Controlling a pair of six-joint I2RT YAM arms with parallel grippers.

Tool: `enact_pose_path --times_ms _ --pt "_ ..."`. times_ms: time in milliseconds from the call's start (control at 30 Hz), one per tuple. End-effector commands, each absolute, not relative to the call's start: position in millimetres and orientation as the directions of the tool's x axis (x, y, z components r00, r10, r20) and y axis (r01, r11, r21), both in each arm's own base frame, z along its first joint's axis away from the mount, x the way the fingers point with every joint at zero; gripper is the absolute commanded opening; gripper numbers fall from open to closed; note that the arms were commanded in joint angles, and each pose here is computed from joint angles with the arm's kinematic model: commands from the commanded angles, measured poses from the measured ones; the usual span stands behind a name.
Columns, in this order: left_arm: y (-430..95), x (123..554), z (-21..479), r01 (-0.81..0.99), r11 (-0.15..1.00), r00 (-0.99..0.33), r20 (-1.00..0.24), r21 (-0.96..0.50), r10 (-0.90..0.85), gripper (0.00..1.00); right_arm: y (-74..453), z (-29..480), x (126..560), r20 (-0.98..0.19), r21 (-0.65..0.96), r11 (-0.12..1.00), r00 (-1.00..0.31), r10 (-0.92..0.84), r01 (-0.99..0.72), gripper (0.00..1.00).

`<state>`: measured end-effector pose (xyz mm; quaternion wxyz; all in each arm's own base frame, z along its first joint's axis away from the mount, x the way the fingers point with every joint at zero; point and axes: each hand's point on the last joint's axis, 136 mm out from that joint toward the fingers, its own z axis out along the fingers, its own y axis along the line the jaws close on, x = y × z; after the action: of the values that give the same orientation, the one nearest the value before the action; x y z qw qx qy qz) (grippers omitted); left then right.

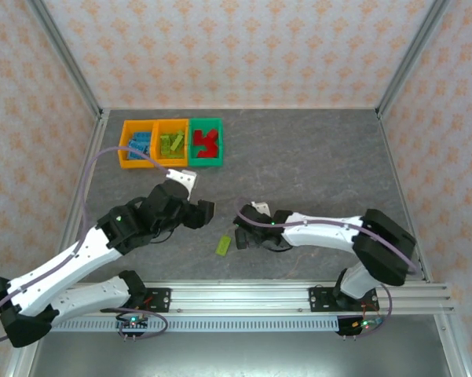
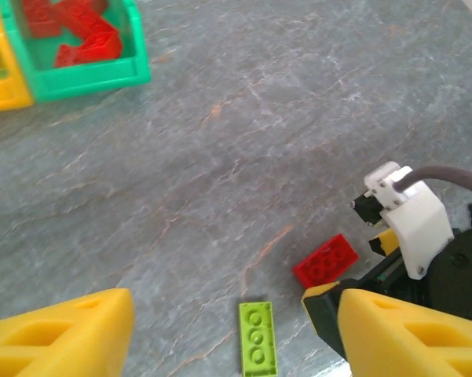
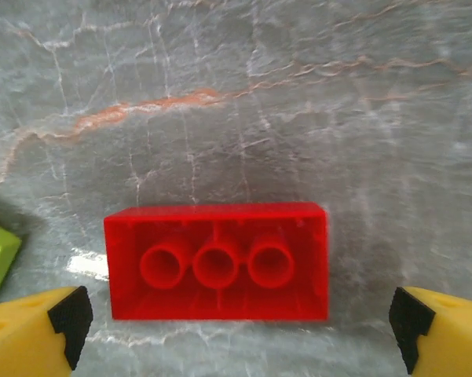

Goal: Sort the legos into containers by color

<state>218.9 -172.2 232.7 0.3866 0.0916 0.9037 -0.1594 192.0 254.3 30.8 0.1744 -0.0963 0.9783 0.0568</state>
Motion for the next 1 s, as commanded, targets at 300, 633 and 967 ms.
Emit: enact_pose_path --times_ms 300,633,967 --pt "-140 199 201 0.205 0.961 -0.725 -0.688 -0.186 0.022 0.91 278 35 205 -0.397 0.122 0.965 -0.903 -0.167 -0.232 0.52" --pt "-135 188 242 0.197 0.919 -0.674 -0.728 -0.342 -0.127 1.00 321 163 263 -0.709 0.219 0.901 -0.695 -0.118 -0.376 0.52" --pt "-114 180 234 0.120 0.941 -0.690 -0.708 -0.317 -0.151 1.00 371 171 410 -0.785 0.085 0.926 -0.598 -0.164 -0.367 0.49"
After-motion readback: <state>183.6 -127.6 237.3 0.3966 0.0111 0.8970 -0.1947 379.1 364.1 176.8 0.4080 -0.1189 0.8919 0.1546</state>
